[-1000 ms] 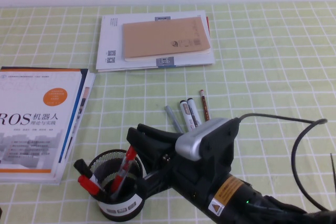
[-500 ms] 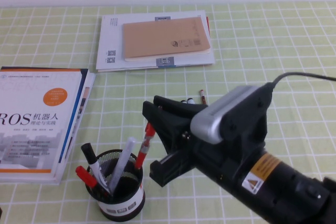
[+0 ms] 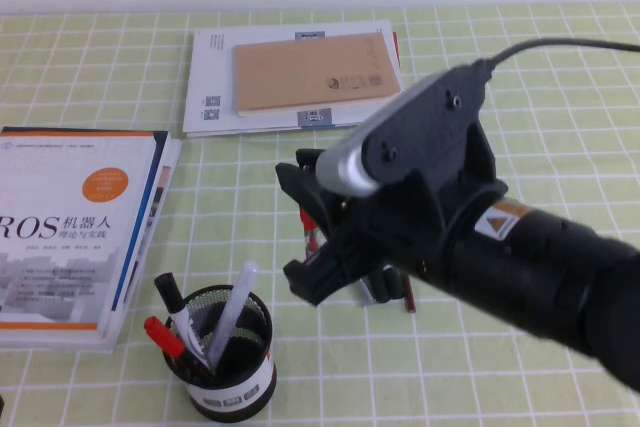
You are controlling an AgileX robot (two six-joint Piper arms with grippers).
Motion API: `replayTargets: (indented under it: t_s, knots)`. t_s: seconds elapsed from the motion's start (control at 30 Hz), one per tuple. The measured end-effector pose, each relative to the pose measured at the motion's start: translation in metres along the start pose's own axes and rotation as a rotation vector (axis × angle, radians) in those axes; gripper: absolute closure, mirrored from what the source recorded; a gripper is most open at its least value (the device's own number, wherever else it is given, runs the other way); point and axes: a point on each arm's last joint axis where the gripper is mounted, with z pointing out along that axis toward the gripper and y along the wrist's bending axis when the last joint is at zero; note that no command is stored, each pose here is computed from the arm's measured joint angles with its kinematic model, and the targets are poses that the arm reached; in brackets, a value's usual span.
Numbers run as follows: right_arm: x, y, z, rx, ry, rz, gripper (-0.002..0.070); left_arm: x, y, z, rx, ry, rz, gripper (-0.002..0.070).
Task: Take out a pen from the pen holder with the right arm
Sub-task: 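Take a marker out of the pen holder and lay it on the table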
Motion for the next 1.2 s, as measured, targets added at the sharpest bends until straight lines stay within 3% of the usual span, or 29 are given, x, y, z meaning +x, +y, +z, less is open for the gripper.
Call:
replayTargets:
  t_s: [0.2, 0.4, 0.63, 1.2]
  knots:
    - [-0.009, -0.022, 0.012, -0.04, 0.093, 0.069, 0.0624, 0.0, 0.0, 0.0, 0.0, 0.0, 0.0, 0.0683]
    - [-0.006, -0.047, 0.035, -0.064, 0.315, 0.212, 0.0624, 0.0, 0.0, 0.0, 0.0, 0.0, 0.0, 0.0683]
    - [0.004, -0.081, 0.061, 0.047, 0.603, 0.314, 0.0624, 0.0, 0.0, 0.0, 0.0, 0.0, 0.0, 0.0683]
    - [0.028, -0.108, 0.16, 0.076, 0.848, 0.282, 0.0624, 0.0, 0.0, 0.0, 0.0, 0.0, 0.0, 0.0683]
